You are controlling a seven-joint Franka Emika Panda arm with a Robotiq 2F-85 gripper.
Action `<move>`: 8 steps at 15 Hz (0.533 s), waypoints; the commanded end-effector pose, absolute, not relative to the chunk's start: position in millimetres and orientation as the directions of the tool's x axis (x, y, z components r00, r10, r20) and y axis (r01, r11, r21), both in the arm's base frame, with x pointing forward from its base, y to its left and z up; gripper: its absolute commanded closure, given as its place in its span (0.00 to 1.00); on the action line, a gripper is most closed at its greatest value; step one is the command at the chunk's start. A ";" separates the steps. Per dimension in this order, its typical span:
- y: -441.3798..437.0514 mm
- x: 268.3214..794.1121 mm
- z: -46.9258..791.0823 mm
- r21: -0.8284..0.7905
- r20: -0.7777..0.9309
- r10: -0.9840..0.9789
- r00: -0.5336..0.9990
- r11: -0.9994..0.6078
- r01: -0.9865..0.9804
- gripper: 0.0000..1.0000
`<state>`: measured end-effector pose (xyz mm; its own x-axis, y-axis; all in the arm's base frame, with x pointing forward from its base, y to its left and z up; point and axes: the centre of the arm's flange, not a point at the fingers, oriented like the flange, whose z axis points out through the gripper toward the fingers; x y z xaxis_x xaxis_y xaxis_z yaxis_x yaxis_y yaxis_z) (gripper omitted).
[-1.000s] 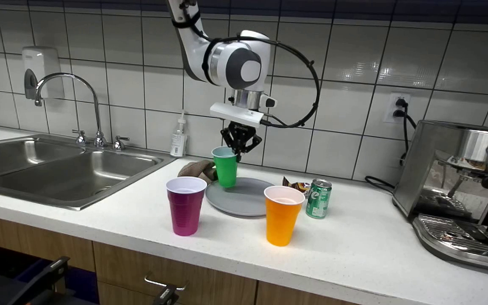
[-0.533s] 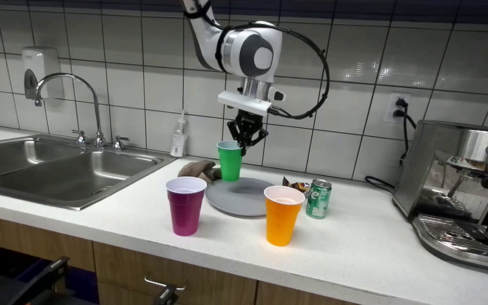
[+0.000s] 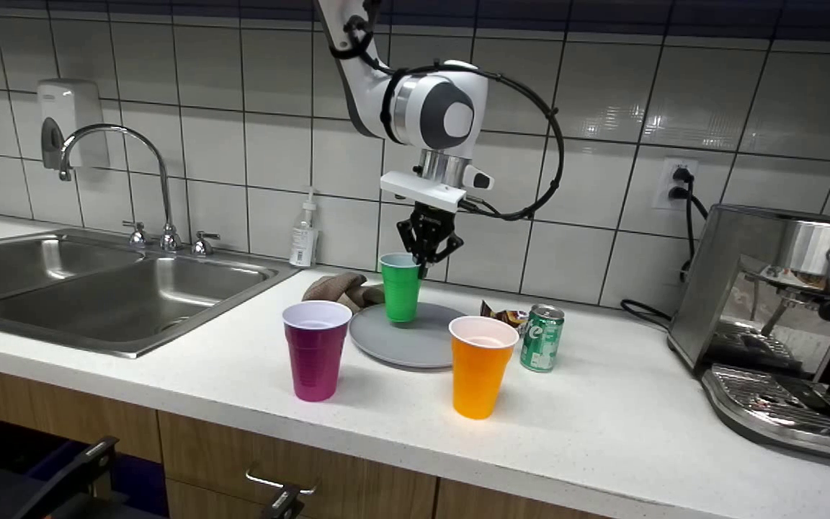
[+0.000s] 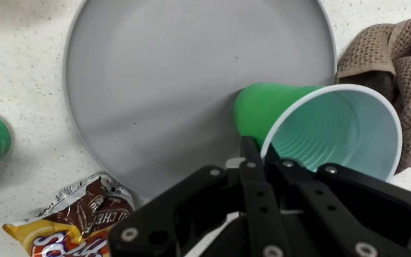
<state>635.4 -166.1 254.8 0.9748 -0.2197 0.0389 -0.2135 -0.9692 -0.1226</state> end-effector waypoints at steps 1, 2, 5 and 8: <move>-170.8 659.2 241.2 -0.099 0.019 -0.261 0.965 -0.961 -0.258 0.99; -170.3 661.1 238.8 -0.096 0.017 -0.265 0.964 -0.960 -0.262 0.99; -171.9 666.6 238.7 -0.098 0.025 -0.271 0.962 -0.959 -0.268 0.99; -172.3 669.0 238.1 -0.096 0.029 -0.274 0.961 -0.958 -0.270 0.99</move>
<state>656.4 -169.9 237.8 0.9653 -0.2583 0.0397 -0.2525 -0.9610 -0.1128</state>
